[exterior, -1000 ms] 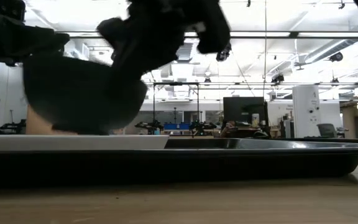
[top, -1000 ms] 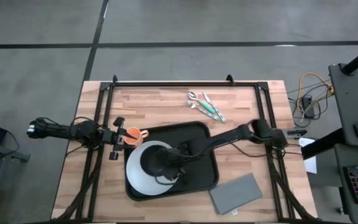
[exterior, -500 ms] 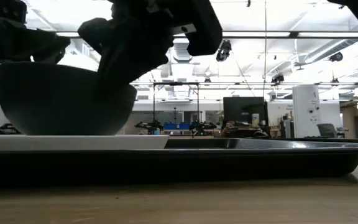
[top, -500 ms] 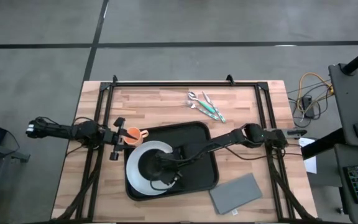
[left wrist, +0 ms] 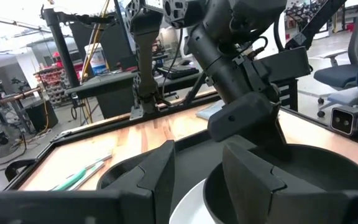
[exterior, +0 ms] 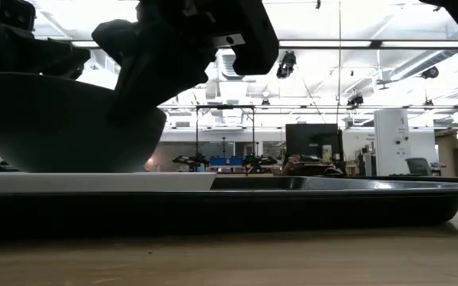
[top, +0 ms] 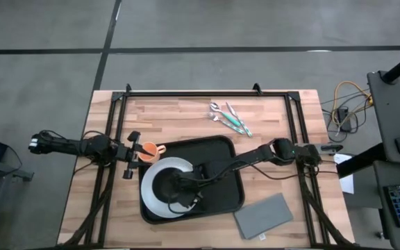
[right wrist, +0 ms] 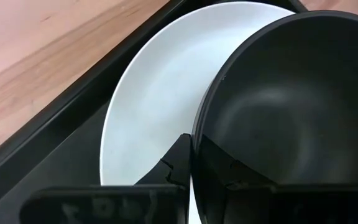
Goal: Set up tray
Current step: Put the black bowl on the white plate
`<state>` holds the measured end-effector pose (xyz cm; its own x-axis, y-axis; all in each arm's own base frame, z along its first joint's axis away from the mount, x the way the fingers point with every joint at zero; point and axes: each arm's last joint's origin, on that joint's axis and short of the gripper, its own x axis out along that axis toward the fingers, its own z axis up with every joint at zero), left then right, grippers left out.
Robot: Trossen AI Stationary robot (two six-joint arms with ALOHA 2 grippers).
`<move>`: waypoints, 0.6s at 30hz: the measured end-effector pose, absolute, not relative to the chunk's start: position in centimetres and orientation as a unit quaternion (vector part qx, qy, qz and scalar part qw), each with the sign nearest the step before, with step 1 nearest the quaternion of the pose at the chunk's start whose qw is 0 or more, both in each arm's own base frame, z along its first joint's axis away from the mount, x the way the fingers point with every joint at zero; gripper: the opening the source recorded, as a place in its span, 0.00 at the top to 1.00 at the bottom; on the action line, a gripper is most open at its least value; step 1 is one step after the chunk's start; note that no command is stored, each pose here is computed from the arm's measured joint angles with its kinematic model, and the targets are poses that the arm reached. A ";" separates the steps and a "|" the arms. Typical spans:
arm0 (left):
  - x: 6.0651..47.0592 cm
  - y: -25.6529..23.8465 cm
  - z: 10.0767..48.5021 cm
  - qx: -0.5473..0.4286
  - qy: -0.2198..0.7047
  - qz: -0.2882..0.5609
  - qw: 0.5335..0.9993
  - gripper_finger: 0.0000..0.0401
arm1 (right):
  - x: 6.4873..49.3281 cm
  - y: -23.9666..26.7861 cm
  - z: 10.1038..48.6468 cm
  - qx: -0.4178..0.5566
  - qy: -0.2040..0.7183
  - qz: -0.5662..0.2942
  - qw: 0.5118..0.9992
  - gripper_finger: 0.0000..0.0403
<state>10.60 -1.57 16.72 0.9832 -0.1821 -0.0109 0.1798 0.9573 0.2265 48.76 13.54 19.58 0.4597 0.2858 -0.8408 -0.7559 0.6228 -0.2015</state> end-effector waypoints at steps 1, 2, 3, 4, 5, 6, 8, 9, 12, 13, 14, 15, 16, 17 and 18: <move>10.6 -1.6 16.7 0.114 -0.005 -0.091 0.989 0.71 | 48.7 13.6 19.6 -0.289 0.407 0.324 0.804 0.98; 10.6 -1.6 16.7 0.114 -0.005 -0.091 0.989 0.71 | 48.7 13.6 19.6 -0.289 0.407 0.324 0.804 0.98; 10.6 -1.6 16.7 0.114 -0.005 -0.091 0.989 0.71 | 48.7 13.6 19.5 -0.289 0.407 0.324 0.804 0.98; 10.6 -1.6 16.8 0.114 -0.005 -0.091 0.989 0.71 | 48.7 13.6 19.5 -0.288 0.407 0.324 0.804 0.98; 10.6 -1.6 16.7 0.114 -0.006 -0.092 0.989 0.71 | 48.7 13.5 19.4 -0.286 0.409 0.323 0.805 0.97; 10.6 -1.6 16.7 0.114 -0.005 -0.091 0.989 0.71 | 48.7 13.5 19.4 -0.282 0.411 0.321 0.806 0.96; 10.6 -1.6 16.7 0.114 -0.005 -0.091 0.989 0.71 | 48.8 13.5 19.4 -0.275 0.411 0.317 0.809 0.95; 10.6 -1.6 16.7 0.114 -0.003 -0.092 0.989 0.71 | 48.8 13.5 19.4 -0.272 0.409 0.315 0.812 0.94; 10.6 -1.6 16.7 0.114 -0.003 -0.092 0.989 0.71 | 48.9 13.6 19.3 -0.271 0.405 0.313 0.815 0.92; 10.6 -1.6 16.7 0.114 -0.002 -0.092 0.989 0.71 | 48.9 13.6 19.2 -0.272 0.406 0.313 0.815 0.91; 10.6 -1.6 16.7 0.114 -0.003 -0.092 0.989 0.71 | 48.9 13.6 19.1 -0.271 0.406 0.313 0.815 0.90; 10.6 -1.6 16.7 0.114 -0.003 -0.092 0.989 0.71 | 48.9 13.6 19.1 -0.271 0.405 0.313 0.816 0.89; 10.6 -1.6 16.7 0.114 -0.003 -0.092 0.989 0.71 | 48.9 13.6 19.0 -0.271 0.405 0.312 0.816 0.88; 10.6 -1.6 16.7 0.114 -0.003 -0.092 0.989 0.71 | 48.9 13.6 19.0 -0.271 0.405 0.313 0.816 0.87; 10.6 -1.6 16.7 0.114 -0.003 -0.092 0.989 0.71 | 48.9 13.6 19.0 -0.270 0.405 0.312 0.816 0.85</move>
<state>10.63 -1.57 16.70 0.9832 -0.1817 -0.0150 0.1804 0.9573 0.2260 48.88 13.55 19.00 0.4765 0.2905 -0.8298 -0.7287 0.6586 -0.1879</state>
